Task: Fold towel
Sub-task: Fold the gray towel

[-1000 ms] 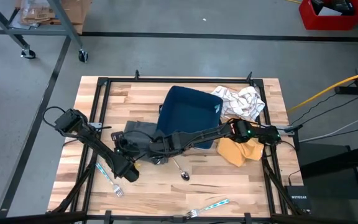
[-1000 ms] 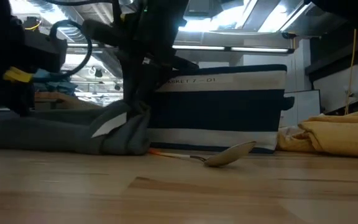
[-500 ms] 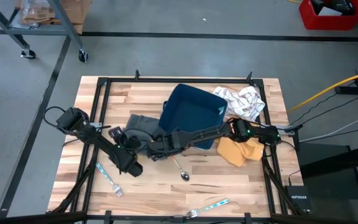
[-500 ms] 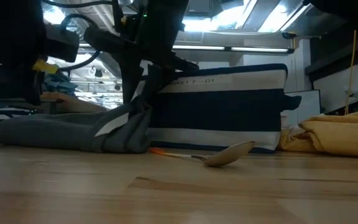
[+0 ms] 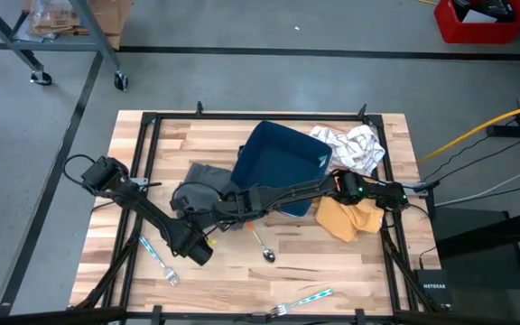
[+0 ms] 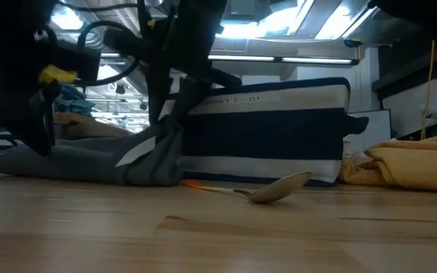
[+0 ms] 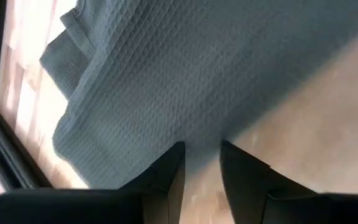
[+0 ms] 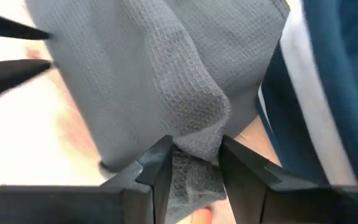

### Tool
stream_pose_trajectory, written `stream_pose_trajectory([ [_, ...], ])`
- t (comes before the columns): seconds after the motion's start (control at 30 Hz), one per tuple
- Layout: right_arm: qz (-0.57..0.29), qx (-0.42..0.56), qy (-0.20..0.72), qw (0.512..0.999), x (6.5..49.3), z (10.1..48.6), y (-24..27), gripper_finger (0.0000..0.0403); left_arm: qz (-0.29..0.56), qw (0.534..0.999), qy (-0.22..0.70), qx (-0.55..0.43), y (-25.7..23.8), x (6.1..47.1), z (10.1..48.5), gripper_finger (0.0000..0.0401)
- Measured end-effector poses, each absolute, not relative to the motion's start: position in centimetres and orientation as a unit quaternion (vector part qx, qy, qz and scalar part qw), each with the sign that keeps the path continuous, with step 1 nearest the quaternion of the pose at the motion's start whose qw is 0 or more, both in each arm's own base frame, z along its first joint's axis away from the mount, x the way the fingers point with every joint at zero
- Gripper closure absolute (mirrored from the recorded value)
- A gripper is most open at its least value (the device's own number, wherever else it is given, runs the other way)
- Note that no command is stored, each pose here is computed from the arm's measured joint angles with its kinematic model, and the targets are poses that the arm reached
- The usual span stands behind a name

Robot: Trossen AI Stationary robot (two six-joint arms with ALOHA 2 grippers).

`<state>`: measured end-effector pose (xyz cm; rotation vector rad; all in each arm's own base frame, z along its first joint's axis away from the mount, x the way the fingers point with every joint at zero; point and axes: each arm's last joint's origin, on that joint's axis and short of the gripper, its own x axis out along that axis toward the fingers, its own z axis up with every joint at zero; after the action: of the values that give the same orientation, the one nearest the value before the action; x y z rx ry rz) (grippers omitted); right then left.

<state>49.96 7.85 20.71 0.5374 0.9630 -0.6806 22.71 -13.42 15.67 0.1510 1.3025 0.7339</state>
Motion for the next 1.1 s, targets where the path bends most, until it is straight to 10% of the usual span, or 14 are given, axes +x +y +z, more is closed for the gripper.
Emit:
stream_pose_trajectory([
  [0.8,-0.324,0.248,0.434,0.803,49.2,24.4,7.7,0.0272,0.459,0.541,0.679,0.188,-8.7,16.7,14.1,0.0350],
  [1.1,-0.324,0.247,0.436,0.803,49.1,24.4,7.6,0.0272,0.445,0.614,0.638,0.135,-10.3,17.9,14.8,0.0380],
])
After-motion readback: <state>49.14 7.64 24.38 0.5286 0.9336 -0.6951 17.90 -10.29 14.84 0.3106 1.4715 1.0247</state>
